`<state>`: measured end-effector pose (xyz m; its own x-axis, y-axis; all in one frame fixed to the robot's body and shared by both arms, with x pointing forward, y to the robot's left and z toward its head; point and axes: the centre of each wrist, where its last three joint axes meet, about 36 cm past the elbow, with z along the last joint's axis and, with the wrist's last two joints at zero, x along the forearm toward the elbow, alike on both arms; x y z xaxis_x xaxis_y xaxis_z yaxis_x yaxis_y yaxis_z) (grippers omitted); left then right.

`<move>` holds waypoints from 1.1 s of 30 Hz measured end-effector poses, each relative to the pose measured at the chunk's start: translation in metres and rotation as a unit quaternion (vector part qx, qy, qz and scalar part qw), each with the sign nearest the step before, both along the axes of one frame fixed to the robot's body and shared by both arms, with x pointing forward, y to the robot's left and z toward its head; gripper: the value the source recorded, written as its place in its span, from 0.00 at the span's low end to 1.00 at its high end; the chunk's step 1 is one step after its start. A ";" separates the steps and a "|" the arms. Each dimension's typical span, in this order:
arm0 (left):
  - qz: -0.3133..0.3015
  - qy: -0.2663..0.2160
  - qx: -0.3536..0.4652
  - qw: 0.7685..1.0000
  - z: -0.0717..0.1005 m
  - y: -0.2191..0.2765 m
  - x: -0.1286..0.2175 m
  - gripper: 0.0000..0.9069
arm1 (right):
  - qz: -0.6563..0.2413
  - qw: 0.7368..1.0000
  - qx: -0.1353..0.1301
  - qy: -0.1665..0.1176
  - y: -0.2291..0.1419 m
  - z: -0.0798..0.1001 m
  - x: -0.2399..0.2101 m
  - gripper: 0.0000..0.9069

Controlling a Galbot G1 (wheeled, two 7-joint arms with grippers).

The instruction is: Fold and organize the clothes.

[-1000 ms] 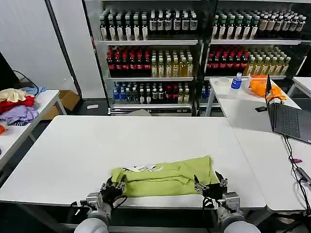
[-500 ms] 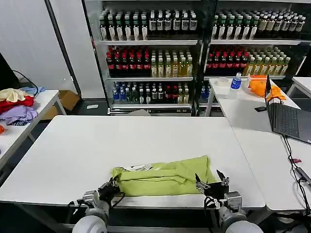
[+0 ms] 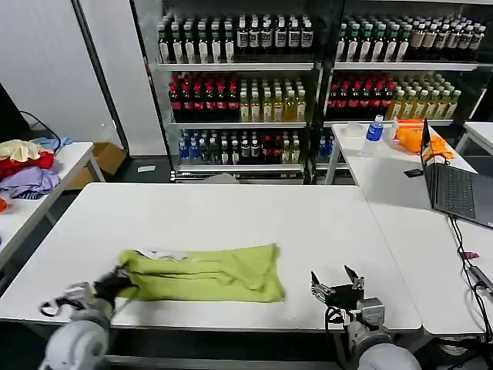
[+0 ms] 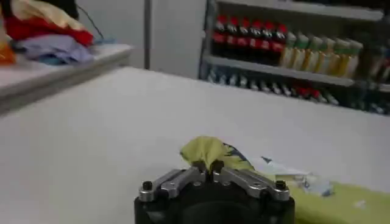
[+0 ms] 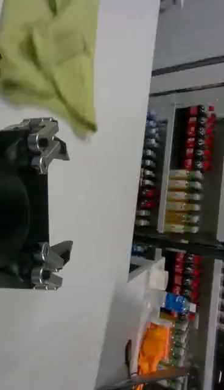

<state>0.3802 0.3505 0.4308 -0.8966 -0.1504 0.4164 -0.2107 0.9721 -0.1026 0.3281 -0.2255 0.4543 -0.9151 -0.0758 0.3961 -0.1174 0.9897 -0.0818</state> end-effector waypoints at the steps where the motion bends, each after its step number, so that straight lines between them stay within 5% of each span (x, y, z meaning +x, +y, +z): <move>1: -0.001 -0.002 -0.004 1.000 0.005 0.004 0.000 0.02 | 0.000 1.000 0.000 0.000 0.000 0.000 0.001 1.00; 8: -0.044 -0.031 -0.092 0.994 0.043 -0.004 0.004 0.02 | -0.002 1.000 0.000 0.002 0.002 -0.004 0.009 1.00; 12: -0.075 -0.043 -0.162 0.983 0.050 -0.024 0.007 0.02 | -0.002 1.000 0.000 0.003 0.002 -0.007 0.013 1.00; 29: -0.180 -0.011 -0.341 0.923 0.025 -0.151 0.025 0.03 | -0.003 1.000 0.003 0.008 0.004 -0.016 0.032 1.00; 30: -0.184 -0.007 -0.345 0.920 0.023 -0.157 0.026 0.07 | -0.004 1.000 0.003 0.007 0.004 -0.016 0.033 1.00; 31: -0.190 -0.003 -0.349 0.918 0.021 -0.164 0.026 0.60 | -0.004 1.000 0.003 0.007 0.003 -0.016 0.034 1.00; 32: -0.194 0.001 -0.350 0.916 0.019 -0.169 0.027 1.00 | -0.004 1.000 0.003 0.007 0.003 -0.016 0.034 1.00; 33: -0.198 0.004 -0.351 0.915 0.017 -0.174 0.028 1.00 | -0.004 1.000 0.003 0.007 0.003 -0.017 0.035 1.00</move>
<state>0.4080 0.1762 0.4481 -0.8189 0.4933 0.2934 0.1405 0.6679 -0.7308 0.3632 -0.2228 0.4377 -0.9100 -0.0709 0.4084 -0.1108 0.9910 -0.0750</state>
